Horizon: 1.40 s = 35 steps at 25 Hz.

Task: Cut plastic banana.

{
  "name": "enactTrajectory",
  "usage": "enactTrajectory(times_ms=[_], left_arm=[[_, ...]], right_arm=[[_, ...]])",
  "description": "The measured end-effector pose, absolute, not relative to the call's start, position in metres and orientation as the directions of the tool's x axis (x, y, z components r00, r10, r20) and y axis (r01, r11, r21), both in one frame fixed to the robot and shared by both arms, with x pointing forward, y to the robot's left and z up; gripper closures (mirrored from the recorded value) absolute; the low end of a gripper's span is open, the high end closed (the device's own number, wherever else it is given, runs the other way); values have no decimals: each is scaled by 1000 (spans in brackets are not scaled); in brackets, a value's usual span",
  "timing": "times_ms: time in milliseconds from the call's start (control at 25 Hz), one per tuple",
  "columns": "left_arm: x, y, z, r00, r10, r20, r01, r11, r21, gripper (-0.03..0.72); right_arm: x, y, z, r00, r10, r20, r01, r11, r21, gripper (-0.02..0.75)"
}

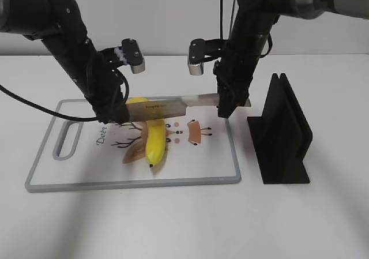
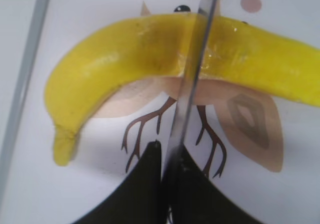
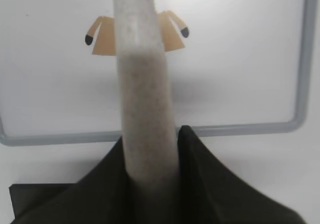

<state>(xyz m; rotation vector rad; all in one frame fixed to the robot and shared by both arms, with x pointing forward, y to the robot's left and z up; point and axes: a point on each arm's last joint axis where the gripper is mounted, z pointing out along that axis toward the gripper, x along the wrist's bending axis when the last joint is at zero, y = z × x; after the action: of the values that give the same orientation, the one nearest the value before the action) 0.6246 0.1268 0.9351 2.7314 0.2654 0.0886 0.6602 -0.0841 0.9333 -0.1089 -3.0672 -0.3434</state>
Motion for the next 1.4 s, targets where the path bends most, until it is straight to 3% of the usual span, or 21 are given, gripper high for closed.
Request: enactTrajectory(times_ms=[400, 520, 840, 960, 1120, 1160, 1280, 1400], left_arm=[[603, 140, 1051, 936, 180, 301, 28, -894, 448, 682], [596, 143, 1069, 926, 176, 334, 5, -891, 455, 682], [594, 142, 1071, 930, 180, 321, 10, -885, 466, 669], [595, 139, 1073, 926, 215, 311, 28, -860, 510, 529], [595, 136, 1074, 923, 246, 295, 47, -834, 550, 133], [595, 135, 1075, 921, 254, 294, 51, -828, 558, 77], [596, 134, 1077, 914, 270, 302, 52, -818, 573, 25], [596, 136, 1089, 884, 307, 351, 42, -801, 597, 20]], right_arm=[[654, -85, 1047, -983, 63, -175, -1, 940, 342, 535], [650, -85, 1058, -980, 67, -186, -5, 931, 366, 535], [650, -85, 1059, -980, 53, -190, -21, 930, 368, 534], [649, -84, 1059, -981, 56, -184, -18, 925, 379, 536], [648, -81, 1059, -983, 65, -172, -9, 918, 396, 559], [648, -81, 1059, -983, 66, -171, -8, 918, 397, 563], [648, -81, 1059, -983, 69, -171, -5, 917, 399, 568], [649, -81, 1059, -981, 81, -176, 5, 919, 395, 568]])
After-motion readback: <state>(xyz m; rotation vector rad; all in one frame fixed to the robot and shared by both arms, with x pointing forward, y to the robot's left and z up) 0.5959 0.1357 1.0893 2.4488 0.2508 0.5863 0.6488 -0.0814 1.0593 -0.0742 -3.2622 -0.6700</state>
